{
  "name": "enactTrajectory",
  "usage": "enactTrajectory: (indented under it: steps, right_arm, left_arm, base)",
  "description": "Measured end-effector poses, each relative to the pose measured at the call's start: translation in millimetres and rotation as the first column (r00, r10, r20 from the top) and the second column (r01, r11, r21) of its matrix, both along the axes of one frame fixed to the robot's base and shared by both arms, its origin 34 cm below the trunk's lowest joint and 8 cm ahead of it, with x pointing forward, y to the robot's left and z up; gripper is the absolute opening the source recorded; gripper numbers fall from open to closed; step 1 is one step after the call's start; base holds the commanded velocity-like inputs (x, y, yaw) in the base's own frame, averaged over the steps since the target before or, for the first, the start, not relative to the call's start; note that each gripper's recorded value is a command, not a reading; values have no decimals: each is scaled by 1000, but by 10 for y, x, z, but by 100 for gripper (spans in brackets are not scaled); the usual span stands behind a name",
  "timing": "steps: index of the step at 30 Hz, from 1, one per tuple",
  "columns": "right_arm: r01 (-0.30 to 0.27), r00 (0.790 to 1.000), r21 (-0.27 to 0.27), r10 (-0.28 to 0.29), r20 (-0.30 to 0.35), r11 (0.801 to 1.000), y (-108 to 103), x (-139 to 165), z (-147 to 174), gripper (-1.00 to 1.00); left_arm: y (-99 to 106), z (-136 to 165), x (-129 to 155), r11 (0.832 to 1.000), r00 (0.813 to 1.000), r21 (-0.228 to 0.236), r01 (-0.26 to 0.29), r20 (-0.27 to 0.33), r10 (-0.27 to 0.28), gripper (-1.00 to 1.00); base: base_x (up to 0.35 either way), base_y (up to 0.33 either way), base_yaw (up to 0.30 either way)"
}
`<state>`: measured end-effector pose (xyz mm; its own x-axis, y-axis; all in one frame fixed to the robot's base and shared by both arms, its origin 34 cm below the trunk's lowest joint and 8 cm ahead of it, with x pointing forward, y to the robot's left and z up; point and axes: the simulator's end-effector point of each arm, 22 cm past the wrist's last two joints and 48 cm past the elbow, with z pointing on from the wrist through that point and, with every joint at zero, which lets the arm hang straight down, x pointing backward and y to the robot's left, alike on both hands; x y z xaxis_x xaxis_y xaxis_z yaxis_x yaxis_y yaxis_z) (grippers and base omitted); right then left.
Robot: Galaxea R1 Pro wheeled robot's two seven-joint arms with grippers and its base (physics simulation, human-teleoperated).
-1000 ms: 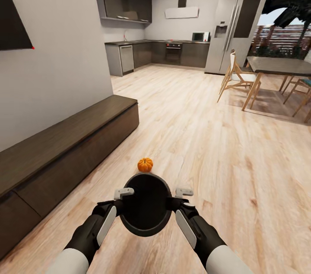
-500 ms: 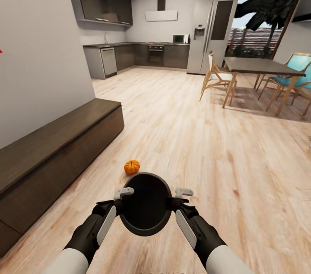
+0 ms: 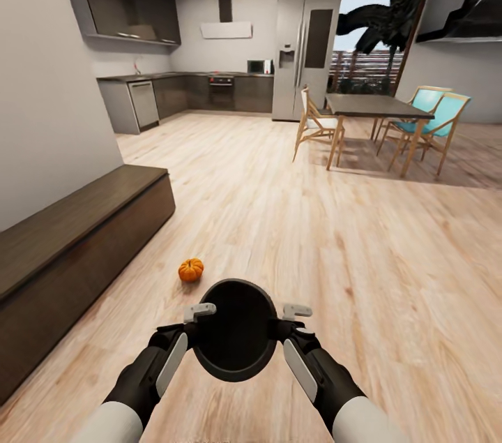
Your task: Place each of the two pumpkins and all three candles from the living room inside a cabinet in the living room (use any cabinet), then make sure every cabinet is closed, and position the cauldron so it is next to a table in the living room.
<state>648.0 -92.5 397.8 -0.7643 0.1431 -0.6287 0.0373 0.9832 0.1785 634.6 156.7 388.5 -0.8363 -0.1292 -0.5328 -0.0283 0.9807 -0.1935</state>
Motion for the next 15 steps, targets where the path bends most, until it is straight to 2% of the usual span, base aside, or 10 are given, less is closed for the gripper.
enactTrajectory:
  steps: [9, 15]
  right_arm:
    - [1, 1000, 1, -1, 7, 1000, 3, 9, 41, -100]
    - [1, 1000, 1, -1, 11, 1000, 3, 16, 70, -100]
  left_arm:
    - [3, 26, 5, 1000, 1000, -7, -6, 4, 6, -100]
    - [4, 52, 12, 1000, 1000, -9, -8, 8, 8, -100]
  base:
    - [-100, 0, -254]
    - [-10, 0, -254]
